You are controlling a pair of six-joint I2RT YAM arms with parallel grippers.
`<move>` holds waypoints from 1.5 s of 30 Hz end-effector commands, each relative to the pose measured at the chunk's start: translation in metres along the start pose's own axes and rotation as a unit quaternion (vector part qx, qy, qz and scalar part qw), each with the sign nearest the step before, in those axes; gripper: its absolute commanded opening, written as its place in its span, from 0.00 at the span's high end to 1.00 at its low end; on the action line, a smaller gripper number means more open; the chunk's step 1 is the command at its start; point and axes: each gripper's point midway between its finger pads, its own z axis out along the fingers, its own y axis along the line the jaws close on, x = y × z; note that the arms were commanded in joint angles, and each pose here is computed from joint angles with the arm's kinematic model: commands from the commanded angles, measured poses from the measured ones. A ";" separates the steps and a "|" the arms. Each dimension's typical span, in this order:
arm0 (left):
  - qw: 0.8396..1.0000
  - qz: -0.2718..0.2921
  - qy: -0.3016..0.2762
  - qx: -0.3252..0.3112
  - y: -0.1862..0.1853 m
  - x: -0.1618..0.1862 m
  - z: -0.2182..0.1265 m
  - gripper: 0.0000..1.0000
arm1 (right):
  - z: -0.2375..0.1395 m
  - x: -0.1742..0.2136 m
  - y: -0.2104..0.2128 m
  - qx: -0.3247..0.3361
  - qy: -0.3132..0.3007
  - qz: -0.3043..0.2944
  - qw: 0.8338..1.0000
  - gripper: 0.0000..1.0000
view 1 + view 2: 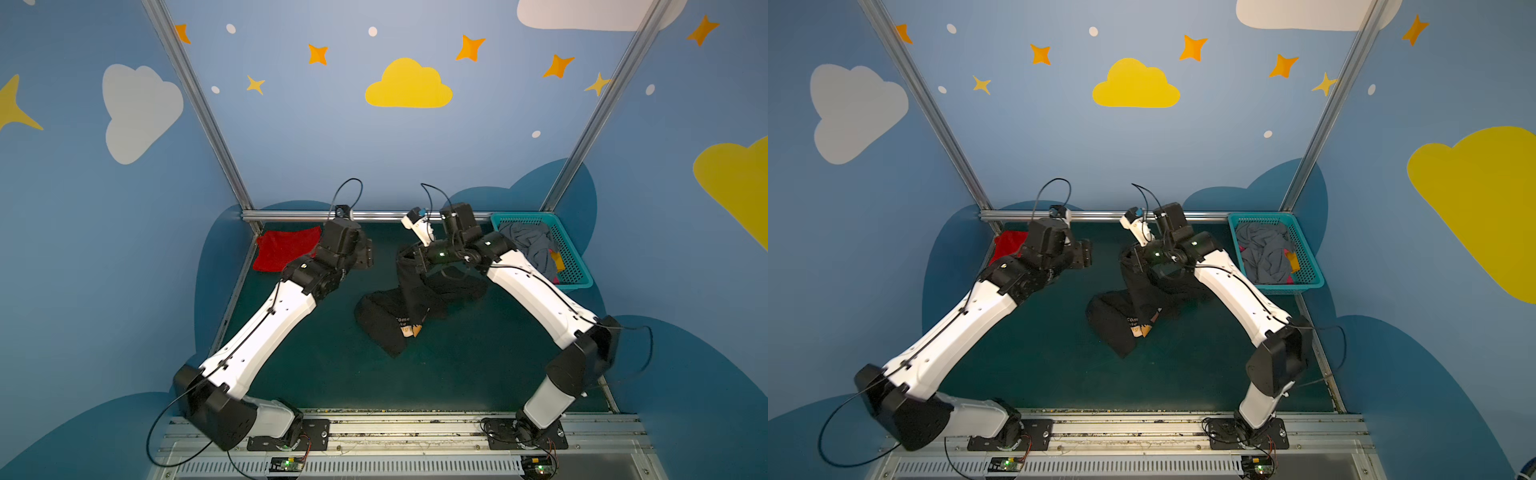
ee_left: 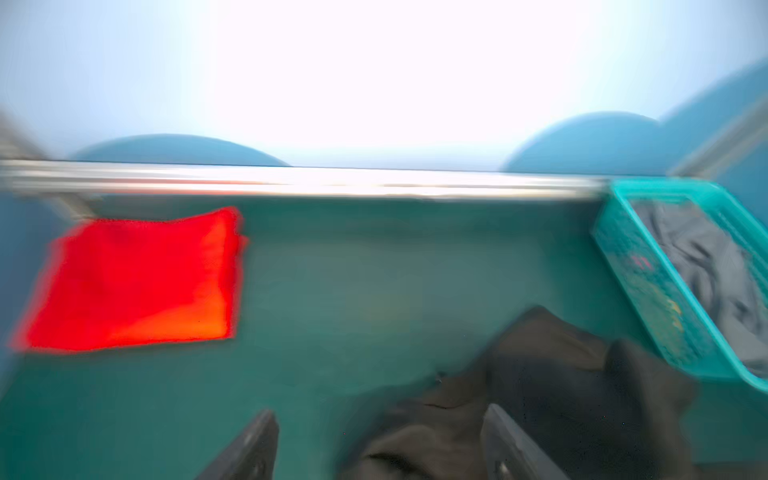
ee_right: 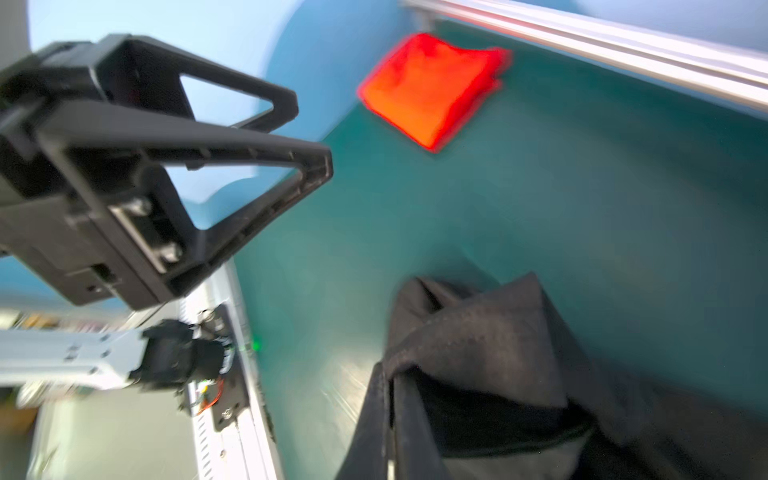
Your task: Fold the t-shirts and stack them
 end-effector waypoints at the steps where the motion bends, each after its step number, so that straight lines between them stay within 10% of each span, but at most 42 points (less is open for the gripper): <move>1: 0.997 -0.015 -0.040 -0.063 0.042 -0.008 -0.025 0.23 | 0.029 0.000 0.038 -0.092 0.029 -0.033 0.995 1.00; 16: 0.986 -0.066 0.069 -0.134 0.093 0.096 -0.021 0.24 | 0.139 0.130 0.053 -0.185 0.233 0.076 0.952 0.94; 20: 0.980 -0.077 0.106 -0.150 0.097 0.126 -0.008 0.24 | 0.130 0.152 0.062 -0.180 0.247 0.075 0.949 0.63; 26: 0.971 -0.096 0.159 -0.152 0.094 0.160 0.006 0.18 | 0.107 0.151 0.060 -0.145 0.228 0.059 0.961 0.48; 45: 0.927 -0.134 0.326 -0.131 0.087 0.298 0.032 0.36 | 0.004 0.139 -0.074 0.035 0.104 0.202 0.973 0.54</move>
